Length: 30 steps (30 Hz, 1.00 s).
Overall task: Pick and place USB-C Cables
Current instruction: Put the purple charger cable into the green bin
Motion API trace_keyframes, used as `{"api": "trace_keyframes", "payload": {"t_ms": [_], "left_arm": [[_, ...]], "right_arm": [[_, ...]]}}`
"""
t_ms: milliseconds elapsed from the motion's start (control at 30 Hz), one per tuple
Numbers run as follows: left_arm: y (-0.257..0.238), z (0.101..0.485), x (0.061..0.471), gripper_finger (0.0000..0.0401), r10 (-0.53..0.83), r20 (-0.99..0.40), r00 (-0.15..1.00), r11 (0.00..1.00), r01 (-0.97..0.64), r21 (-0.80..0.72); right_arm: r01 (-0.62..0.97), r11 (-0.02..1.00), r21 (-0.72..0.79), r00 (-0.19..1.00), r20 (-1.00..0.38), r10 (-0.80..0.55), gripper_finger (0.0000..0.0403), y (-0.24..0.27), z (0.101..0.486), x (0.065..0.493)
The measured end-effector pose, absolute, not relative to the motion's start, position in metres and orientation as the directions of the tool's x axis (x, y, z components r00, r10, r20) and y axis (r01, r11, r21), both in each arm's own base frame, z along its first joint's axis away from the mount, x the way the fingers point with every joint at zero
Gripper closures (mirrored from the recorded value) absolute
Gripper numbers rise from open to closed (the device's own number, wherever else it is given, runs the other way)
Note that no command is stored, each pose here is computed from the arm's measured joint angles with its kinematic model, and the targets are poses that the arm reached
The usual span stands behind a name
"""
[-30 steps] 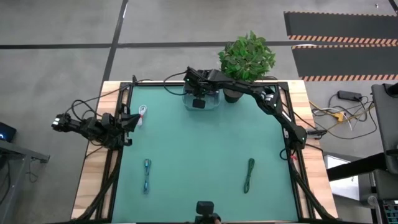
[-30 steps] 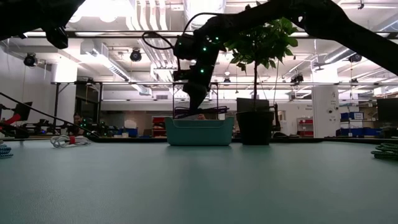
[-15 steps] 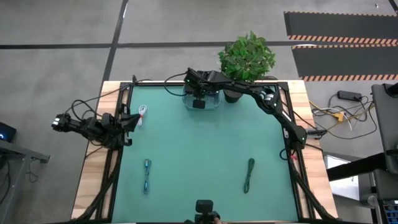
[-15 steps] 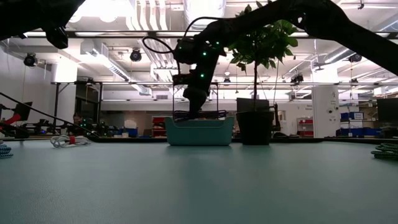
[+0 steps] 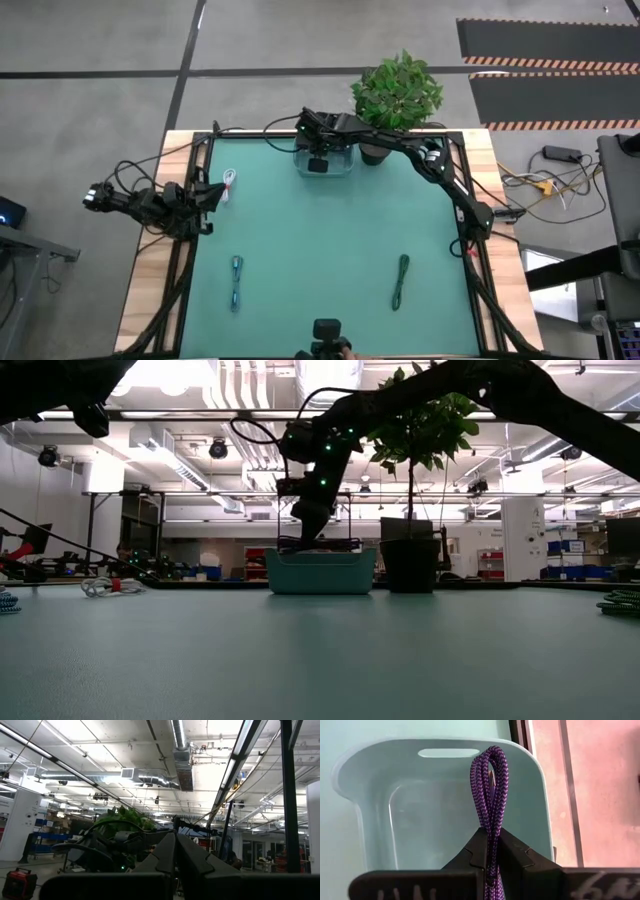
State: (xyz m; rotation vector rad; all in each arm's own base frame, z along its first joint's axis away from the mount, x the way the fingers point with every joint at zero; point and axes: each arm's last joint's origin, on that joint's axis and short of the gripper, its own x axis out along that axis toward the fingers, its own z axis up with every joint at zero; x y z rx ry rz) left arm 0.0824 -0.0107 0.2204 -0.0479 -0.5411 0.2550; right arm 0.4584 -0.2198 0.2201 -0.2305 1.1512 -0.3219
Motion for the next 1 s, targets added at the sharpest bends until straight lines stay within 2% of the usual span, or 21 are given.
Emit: {"api": "trace_keyframes", "payload": {"t_ms": [433, 1000], "left_arm": [[-0.011, 0.22, 0.082, 0.0401, 0.252, 0.503, 0.826, 0.967, -0.228, -0.112], [-0.011, 0.22, 0.082, 0.0401, 0.252, 0.504, 0.826, 0.967, -0.227, -0.112]], "right_arm": [[0.102, 0.938, -0.332, 0.329, -0.879, -0.346, 0.0385, -0.222, 0.194, 0.463], [0.104, 0.935, -0.339, 0.338, -0.872, -0.354, 0.0385, -0.225, 0.194, 0.463]]}}
